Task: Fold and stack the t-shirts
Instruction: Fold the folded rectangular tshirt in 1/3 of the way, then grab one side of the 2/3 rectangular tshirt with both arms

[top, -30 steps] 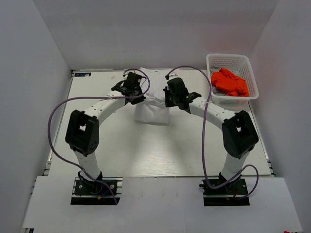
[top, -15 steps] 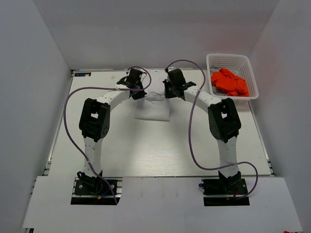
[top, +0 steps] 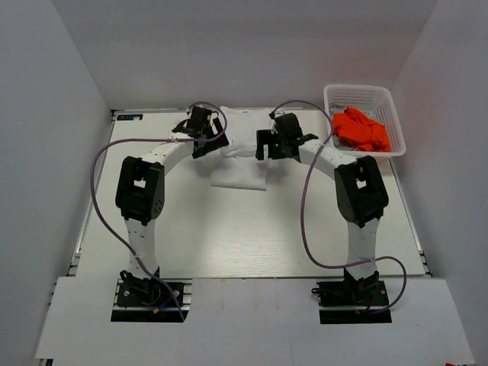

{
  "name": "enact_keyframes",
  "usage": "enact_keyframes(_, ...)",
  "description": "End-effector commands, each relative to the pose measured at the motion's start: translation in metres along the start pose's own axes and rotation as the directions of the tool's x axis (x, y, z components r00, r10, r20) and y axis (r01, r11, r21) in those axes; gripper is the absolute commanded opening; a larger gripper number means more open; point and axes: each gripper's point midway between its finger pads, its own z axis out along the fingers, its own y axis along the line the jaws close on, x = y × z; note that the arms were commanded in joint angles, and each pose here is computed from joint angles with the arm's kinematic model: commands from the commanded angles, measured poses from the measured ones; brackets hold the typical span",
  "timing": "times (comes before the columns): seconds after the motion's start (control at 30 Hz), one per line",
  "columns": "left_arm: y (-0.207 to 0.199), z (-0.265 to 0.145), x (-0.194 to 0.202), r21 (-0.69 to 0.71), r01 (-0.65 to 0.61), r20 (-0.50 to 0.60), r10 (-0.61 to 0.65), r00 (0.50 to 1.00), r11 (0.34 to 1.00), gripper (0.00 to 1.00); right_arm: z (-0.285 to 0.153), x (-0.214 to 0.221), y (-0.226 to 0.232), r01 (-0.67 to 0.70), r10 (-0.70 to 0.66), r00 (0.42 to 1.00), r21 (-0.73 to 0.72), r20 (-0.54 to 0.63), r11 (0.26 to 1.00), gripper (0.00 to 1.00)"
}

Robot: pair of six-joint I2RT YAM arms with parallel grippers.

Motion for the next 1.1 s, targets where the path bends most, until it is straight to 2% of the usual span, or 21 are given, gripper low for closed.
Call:
enact_keyframes(0.0,0.0,-0.037,0.036,0.052,-0.038,-0.083,0.042,0.996,0.998,1.0,-0.043,0.021,0.017,-0.047,0.048,0.999,-0.087,0.002,0.995,0.9)
enact_keyframes(0.03,0.013,-0.037,0.061,0.031,-0.048,-0.124,0.052,0.991,0.998,1.0,-0.051,0.039,0.02,-0.081,0.078,0.997,-0.11,-0.027,0.991,0.9)
enact_keyframes(0.07,0.019,-0.041,0.073,0.031,-0.048,-0.152,0.053,0.987,0.998,1.0,-0.062,0.039,0.029,-0.09,0.088,0.996,-0.16,-0.019,0.983,0.9)
enact_keyframes(0.1,0.031,-0.048,0.092,0.03,-0.048,-0.185,0.053,0.981,0.998,1.0,-0.062,0.065,0.029,-0.132,0.121,0.99,-0.165,-0.074,0.977,0.9)
enact_keyframes(0.13,0.028,-0.049,0.098,0.067,-0.042,-0.189,0.054,0.981,0.997,1.0,-0.07,0.064,0.041,-0.138,0.126,0.99,-0.231,-0.064,0.963,0.9)
enact_keyframes(0.17,0.034,-0.05,0.105,0.063,-0.042,-0.196,0.054,0.979,0.997,1.0,-0.071,0.09,0.037,-0.166,0.144,0.984,-0.23,-0.109,0.959,0.9)
enact_keyframes(0.2,0.045,-0.049,0.12,0.04,-0.045,-0.228,0.053,0.972,0.998,1.0,-0.071,0.089,0.041,-0.174,0.154,0.983,-0.25,-0.098,0.952,0.9)
enact_keyframes(0.37,0.051,-0.043,0.129,0.031,-0.046,-0.242,0.052,0.969,0.998,0.93,-0.062,0.107,0.038,-0.179,0.152,0.981,-0.25,-0.124,0.951,0.89)
enact_keyframes(0.4,0.052,-0.038,0.128,0.019,-0.049,-0.241,0.052,0.969,0.999,0.87,-0.06,0.105,0.039,-0.177,0.151,0.981,-0.252,-0.122,0.951,0.89)
enact_keyframes(0.57,0.061,-0.029,0.132,-0.03,-0.06,-0.251,0.051,0.967,0.998,0.63,-0.038,0.112,0.034,-0.179,0.148,0.979,-0.239,-0.142,0.955,0.72)
enact_keyframes(0.6,0.064,-0.026,0.136,-0.038,-0.062,-0.262,0.05,0.964,0.997,0.53,-0.036,0.106,0.034,-0.179,0.15,0.98,-0.239,-0.134,0.954,0.67)
enact_keyframes(0.63,0.063,-0.023,0.135,-0.039,-0.062,-0.263,0.05,0.963,0.997,0.49,-0.034,0.106,0.035,-0.177,0.147,0.98,-0.243,-0.137,0.954,0.62)
enact_keyframes(0.67,0.063,-0.023,0.135,-0.039,-0.062,-0.263,0.05,0.963,0.997,0.46,-0.033,0.107,0.036,-0.179,0.147,0.979,-0.245,-0.143,0.953,0.52)
enact_keyframes(0.73,0.06,-0.02,0.132,-0.032,-0.061,-0.253,0.051,0.966,0.998,0.41,-0.028,0.11,0.037,-0.176,0.142,0.979,-0.253,-0.146,0.951,0.4)
enact_keyframes(0.77,0.057,-0.013,0.135,-0.01,-0.055,-0.256,0.051,0.965,0.998,0.38,-0.024,0.114,0.036,-0.176,0.142,0.978,-0.249,-0.151,0.952,0.27)
enact_keyframes(0.8,0.052,-0.013,0.142,0.022,-0.045,-0.289,0.05,0.956,0.999,0.32,-0.022,0.115,0.032,-0.184,0.149,0.976,-0.242,-0.156,0.953,0.2)
enact_keyframes(0.83,0.047,-0.012,0.142,0.048,-0.051,-0.298,0.063,0.953,0.998,0.14,-0.022,0.117,0.034,-0.191,0.149,0.973,-0.251,-0.176,0.949,0.15)
enact_keyframes(0.87,0.041,-0.01,0.138,0.067,-0.046,-0.296,0.064,0.953,0.997,0.0,-0.022,0.116,0.034,-0.192,0.15,0.973,-0.252,-0.176,0.949,0.0)
enact_keyframes(1.0,0.049,-0.028,0.149,0.056,-0.054,-0.334,0.07,0.94,0.997,0.0,-0.041,0.111,0.042,-0.166,0.126,0.979,-0.267,-0.163,0.949,0.0)
enact_keyframes(1.07,0.05,-0.054,0.146,0.061,-0.064,-0.303,0.08,0.949,0.996,0.0,-0.064,0.107,0.045,-0.162,0.121,0.98,-0.277,-0.16,0.947,0.0)
